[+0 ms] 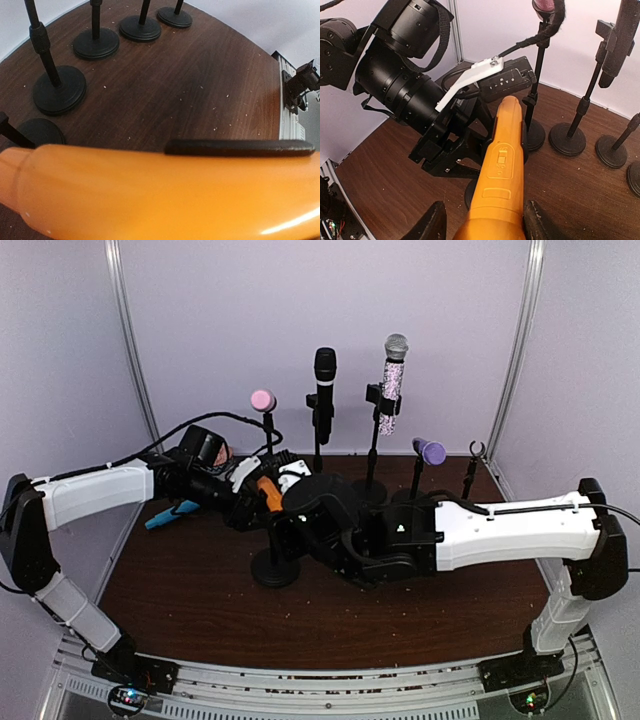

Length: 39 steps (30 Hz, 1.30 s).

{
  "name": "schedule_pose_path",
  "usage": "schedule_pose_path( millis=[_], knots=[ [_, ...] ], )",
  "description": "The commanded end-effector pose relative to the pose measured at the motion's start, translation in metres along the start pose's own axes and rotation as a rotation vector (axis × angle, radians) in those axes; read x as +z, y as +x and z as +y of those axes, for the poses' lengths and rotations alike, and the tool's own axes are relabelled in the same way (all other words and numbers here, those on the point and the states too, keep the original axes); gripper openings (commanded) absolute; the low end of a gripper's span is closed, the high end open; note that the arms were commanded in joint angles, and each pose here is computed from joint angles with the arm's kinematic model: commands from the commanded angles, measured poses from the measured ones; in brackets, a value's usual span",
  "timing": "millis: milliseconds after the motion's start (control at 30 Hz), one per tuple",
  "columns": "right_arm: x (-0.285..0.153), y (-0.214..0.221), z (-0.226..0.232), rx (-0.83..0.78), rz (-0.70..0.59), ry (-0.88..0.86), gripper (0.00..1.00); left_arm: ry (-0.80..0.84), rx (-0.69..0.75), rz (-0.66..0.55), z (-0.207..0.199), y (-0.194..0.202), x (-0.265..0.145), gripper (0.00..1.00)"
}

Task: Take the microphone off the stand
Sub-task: Hold the microphone stand with the microphone at the center of the board, then remove the microphone from the microphone stand.

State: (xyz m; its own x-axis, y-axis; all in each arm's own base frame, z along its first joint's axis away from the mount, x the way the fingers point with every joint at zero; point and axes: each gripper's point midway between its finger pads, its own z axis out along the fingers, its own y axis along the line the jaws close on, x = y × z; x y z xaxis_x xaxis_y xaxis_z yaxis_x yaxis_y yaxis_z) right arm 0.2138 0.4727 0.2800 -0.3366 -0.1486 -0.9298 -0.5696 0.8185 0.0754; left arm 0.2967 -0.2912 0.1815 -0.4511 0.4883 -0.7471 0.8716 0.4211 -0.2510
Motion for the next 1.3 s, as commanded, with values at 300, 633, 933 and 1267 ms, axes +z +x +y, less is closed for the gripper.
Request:
schedule_pose_path(
  millis=[300,633,933,1267],
  knots=[
    [-0.009,-0.01,0.018,0.113,-0.028,-0.162,0.0,0.102,0.023,-0.147,-0.014,-0.041,0.002,0.46],
    [-0.013,-0.013,0.012,0.158,-0.013,-0.204,0.0,0.121,0.078,-0.15,-0.02,-0.04,-0.002,0.28],
    [-0.005,-0.011,0.009,0.205,0.008,-0.221,0.0,0.11,0.048,-0.169,-0.018,-0.045,-0.004,0.34],
    [0.004,-0.004,-0.005,0.263,0.031,-0.205,0.0,0.122,-0.031,-0.188,-0.006,-0.06,0.016,0.46]
  ],
)
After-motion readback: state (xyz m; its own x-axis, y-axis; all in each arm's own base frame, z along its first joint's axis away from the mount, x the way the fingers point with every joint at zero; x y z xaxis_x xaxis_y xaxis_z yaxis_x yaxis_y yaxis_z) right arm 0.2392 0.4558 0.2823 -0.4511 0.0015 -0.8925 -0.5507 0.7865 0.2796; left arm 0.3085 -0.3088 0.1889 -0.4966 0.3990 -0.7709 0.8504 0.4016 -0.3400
